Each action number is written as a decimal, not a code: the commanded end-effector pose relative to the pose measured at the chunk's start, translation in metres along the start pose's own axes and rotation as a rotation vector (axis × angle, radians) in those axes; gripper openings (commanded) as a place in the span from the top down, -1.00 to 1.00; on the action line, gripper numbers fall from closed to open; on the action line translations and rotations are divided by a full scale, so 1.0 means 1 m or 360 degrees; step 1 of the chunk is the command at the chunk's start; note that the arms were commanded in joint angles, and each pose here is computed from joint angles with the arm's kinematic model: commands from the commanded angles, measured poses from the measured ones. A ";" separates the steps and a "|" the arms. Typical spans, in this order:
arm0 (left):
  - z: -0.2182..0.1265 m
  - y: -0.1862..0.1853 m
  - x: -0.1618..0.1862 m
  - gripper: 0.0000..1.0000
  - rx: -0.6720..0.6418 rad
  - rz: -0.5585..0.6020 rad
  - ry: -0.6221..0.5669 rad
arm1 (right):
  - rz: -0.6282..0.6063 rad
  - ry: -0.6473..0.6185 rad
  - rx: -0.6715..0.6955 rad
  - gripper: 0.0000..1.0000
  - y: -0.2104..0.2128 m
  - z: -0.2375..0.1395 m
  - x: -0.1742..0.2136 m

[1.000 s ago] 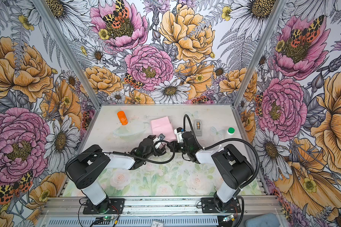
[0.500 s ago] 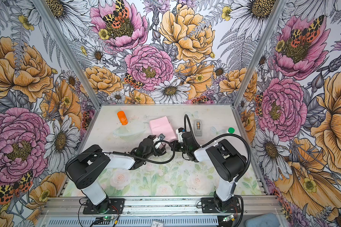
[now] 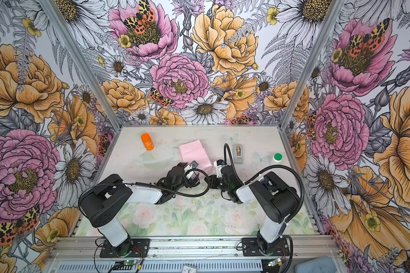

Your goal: Wrap the gift box in paper

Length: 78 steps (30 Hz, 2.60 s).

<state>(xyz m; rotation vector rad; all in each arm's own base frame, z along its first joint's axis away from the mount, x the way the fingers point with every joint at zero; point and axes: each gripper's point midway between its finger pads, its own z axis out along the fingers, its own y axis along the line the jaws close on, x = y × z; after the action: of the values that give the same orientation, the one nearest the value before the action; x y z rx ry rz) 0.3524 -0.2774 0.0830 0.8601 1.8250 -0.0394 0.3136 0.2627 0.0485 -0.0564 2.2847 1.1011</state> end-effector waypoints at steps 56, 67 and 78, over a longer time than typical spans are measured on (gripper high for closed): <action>-0.010 0.004 0.012 -0.75 -0.0006 -0.0027 0.0086 | -0.0140 -0.0175 -0.0032 1.00 0.020 0.020 -0.043; -0.067 0.047 -0.050 -0.85 -0.0067 -0.0340 -0.0120 | -0.0225 -0.0167 0.0155 0.36 0.024 -0.026 -0.046; -0.103 0.107 -0.026 -0.86 0.0041 -0.1320 0.0098 | -0.0406 -0.0021 0.0498 0.11 0.023 -0.026 -0.128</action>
<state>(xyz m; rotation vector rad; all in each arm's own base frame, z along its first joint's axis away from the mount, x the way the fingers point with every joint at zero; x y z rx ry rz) 0.3496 -0.1684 0.2046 0.1921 1.9694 -0.3847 0.3954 0.2483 0.1825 -0.1761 2.1522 0.7463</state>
